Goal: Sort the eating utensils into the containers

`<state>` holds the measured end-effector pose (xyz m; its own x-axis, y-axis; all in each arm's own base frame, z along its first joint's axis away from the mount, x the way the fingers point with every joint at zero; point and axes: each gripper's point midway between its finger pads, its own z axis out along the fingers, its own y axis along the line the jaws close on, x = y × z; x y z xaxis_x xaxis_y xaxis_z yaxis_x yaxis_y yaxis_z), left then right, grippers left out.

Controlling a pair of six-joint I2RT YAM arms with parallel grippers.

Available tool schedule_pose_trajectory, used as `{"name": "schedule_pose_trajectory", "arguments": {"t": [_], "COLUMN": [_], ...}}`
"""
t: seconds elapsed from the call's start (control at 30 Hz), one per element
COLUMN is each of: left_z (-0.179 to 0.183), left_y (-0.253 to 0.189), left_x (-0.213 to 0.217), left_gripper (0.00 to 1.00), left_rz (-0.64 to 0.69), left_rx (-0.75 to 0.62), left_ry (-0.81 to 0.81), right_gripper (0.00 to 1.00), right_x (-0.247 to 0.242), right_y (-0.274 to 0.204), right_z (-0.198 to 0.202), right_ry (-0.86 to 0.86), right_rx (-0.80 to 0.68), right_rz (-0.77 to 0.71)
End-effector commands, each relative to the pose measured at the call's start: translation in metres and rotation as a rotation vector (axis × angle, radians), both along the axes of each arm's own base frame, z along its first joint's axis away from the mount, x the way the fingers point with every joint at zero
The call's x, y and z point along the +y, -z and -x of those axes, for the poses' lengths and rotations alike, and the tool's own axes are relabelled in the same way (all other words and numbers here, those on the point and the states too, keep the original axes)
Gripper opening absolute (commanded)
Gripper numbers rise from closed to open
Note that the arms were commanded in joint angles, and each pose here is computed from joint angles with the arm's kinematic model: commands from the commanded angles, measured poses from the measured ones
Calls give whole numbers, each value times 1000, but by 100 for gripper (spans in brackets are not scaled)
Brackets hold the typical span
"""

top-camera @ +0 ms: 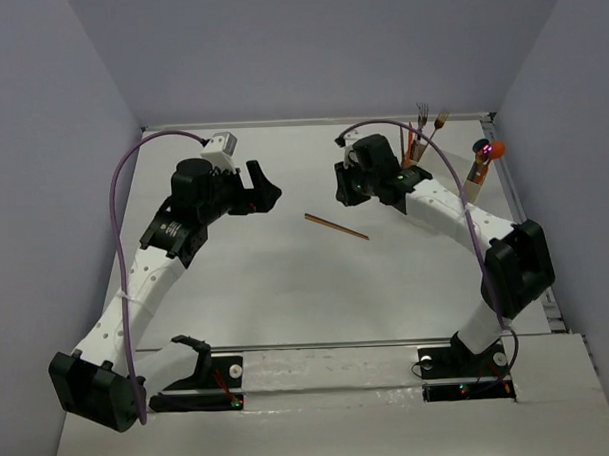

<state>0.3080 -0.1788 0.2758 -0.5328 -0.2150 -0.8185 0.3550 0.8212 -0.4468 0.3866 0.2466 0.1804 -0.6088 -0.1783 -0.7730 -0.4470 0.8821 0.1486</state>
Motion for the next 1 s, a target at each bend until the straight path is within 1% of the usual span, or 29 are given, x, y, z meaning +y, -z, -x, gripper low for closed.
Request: {"name": "schedule_pose_trajectory", "arguments": {"t": [0.0,0.03,0.13,0.17,0.2,0.27,0.3,0.47,0.63,0.77,0.97], "left_z": [-6,-5,-3,-3,-2,0,0,1,3,2,1], "left_y": [-29,-31,-28,-26,-27,-24,-24,-22,-18,-18,-17], "left_x": [-3,-3,-1,-1,-1,0,-1,0,-1,-1,-3], "left_gripper": [99,99,99,99,99,99,99,99,99,99,99], "left_rz": [7,10,4,4,5,5,7,8,11,9,15], "left_rx": [-86,-88,-81,-77,-82,-75,-74,-71,-60,-61,-56], "left_ry": [14,15,14,14,14,12,12,13,14,13,20], "right_gripper": [25,25,31,33,37,40,40,39,36,35,28], "right_x": [14,17,29,34,35,42,40,48,46,45,46], "right_y": [36,48,70,65,79,82,94,108,132,140,146], "right_z": [9,6,4,5,5,1,-2,-15,-14,-14,-17], "right_ry": [-62,-65,-92,-105,-108,-112,-99,-83,-85,-81,-70], "right_rx": [132,164,213,205,234,234,253,264,307,308,314], "right_rz": [69,87,123,120,136,144,169,199,236,244,244]}}
